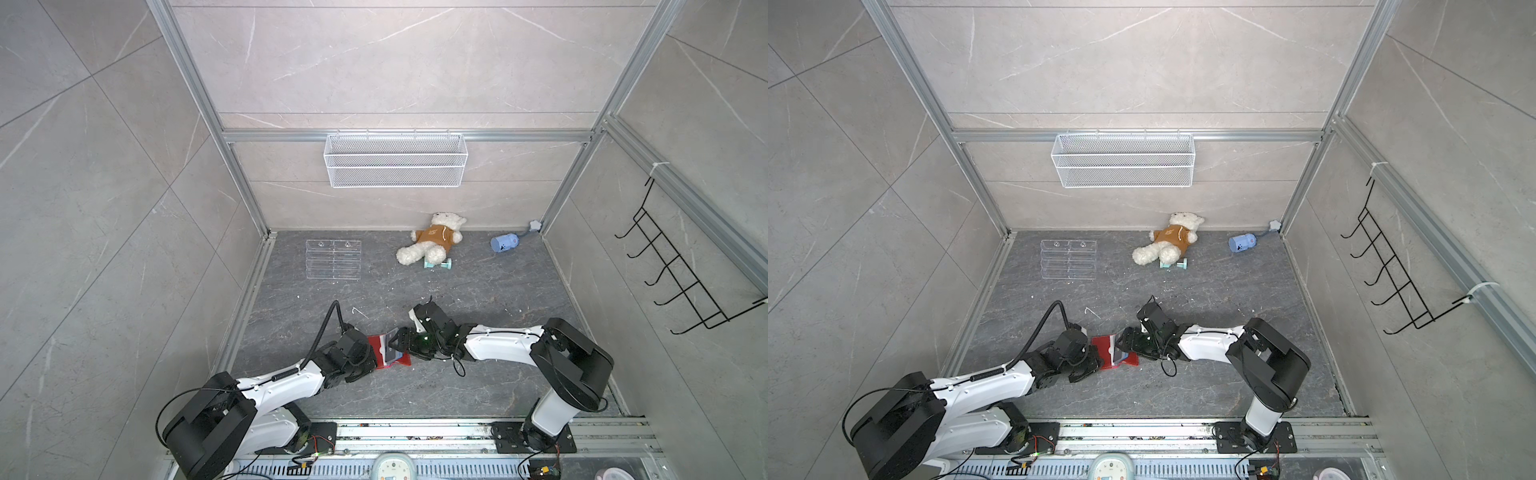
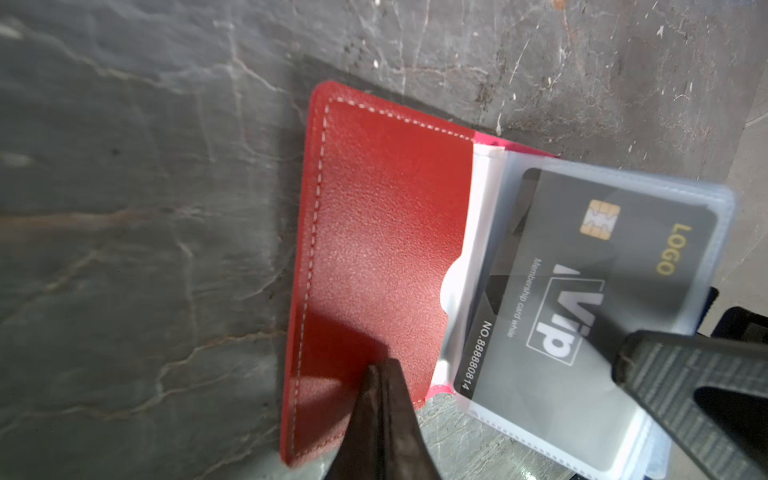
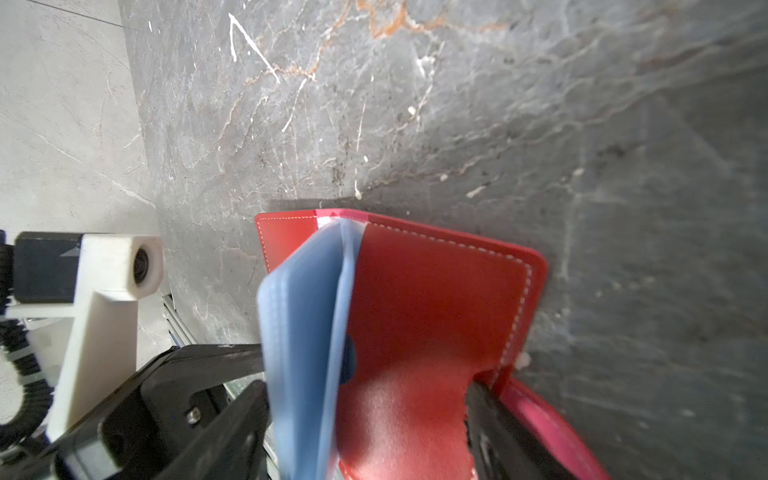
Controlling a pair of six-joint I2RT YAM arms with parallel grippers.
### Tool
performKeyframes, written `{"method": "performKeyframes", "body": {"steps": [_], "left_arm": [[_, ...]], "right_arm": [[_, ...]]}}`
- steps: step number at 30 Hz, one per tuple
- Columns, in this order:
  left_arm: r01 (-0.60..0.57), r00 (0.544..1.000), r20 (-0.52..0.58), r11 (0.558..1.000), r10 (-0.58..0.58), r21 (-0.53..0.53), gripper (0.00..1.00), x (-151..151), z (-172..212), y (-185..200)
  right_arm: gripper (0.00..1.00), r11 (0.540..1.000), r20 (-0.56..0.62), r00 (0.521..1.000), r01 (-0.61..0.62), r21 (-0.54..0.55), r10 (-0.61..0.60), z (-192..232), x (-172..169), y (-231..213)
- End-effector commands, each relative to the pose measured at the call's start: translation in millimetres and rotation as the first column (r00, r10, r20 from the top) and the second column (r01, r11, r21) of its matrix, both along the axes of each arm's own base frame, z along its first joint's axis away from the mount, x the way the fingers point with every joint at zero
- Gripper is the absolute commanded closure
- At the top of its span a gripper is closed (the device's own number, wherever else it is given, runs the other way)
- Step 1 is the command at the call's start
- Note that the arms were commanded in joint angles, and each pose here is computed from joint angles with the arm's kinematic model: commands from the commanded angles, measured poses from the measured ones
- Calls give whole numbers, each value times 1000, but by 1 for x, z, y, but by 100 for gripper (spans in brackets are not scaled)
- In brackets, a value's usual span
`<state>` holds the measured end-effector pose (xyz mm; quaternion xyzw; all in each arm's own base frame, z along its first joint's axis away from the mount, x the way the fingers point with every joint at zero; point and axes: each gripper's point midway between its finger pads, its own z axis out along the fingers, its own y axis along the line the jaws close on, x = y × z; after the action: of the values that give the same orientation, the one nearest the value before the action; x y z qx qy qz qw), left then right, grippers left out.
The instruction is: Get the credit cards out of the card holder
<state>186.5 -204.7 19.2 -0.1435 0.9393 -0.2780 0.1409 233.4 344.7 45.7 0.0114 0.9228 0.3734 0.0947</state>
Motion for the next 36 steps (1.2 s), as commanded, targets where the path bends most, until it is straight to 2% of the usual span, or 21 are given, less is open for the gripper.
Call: {"method": "performKeyframes", "body": {"steps": [1,7,19,30,36], "left_arm": [[21,996,-86,998,-16,52,100,-20,-19,9],[28,997,-77,998,-24,52,100,-18,-15,7],[35,998,-57,999,-33,37,100,-16,-8,5],[24,999,-27,1000,-24,11,100,-13,5,3],[-2,1000,31,1000,3,-31,100,-3,34,-1]], "right_arm": [[25,998,-15,998,-60,19,60,1,-13,8],[27,997,-5,997,-83,-4,83,10,-12,9],[39,991,8,992,-127,-28,128,22,-8,16],[39,988,30,987,-156,3,156,36,-11,28],[40,986,39,985,-169,9,168,39,-13,37]]}}
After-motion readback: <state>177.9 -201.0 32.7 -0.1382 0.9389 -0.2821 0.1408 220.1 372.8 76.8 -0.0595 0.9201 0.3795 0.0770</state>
